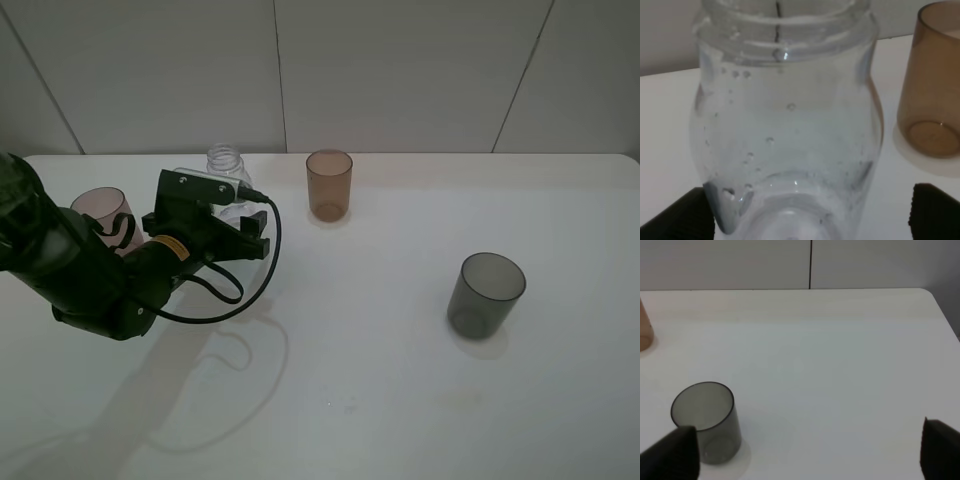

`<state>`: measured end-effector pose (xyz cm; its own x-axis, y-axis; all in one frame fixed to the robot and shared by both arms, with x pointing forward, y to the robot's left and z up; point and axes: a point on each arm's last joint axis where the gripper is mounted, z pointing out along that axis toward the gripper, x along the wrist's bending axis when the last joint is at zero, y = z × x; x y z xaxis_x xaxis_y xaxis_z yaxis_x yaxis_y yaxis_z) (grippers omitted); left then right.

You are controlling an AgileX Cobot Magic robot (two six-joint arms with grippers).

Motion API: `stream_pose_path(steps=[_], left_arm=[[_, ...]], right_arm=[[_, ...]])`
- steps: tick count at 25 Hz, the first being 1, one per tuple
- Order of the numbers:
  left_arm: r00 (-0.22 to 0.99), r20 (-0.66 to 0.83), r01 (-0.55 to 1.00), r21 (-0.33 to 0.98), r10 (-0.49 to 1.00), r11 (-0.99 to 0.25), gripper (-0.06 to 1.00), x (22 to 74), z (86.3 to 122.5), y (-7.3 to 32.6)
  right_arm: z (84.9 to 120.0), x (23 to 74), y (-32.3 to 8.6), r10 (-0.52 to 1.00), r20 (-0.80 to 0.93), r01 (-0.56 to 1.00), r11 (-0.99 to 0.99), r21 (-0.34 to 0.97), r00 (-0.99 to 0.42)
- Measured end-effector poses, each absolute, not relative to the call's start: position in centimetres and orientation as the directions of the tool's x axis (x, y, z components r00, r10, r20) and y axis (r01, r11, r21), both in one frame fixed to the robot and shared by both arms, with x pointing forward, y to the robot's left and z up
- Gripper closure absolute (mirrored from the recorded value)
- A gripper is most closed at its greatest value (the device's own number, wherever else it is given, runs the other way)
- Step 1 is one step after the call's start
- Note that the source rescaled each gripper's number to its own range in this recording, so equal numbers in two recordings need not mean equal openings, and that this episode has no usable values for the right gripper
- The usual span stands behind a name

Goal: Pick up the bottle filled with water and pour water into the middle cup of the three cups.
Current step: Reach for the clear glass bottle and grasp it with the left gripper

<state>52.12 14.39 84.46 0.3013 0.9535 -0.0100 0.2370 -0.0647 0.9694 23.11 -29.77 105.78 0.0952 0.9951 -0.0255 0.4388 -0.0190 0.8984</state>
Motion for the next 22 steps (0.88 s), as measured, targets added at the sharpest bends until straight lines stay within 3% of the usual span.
stream_pose_path(steps=[22], left_arm=[[0.285, -0.007, 0.213, 0.975, 0.958, -0.056, -0.06, 54.3, 83.7, 14.4]], right_arm=[[105.8, 23.1, -29.8, 0.995, -0.025, 0.439, -0.019, 0.898, 0.095]])
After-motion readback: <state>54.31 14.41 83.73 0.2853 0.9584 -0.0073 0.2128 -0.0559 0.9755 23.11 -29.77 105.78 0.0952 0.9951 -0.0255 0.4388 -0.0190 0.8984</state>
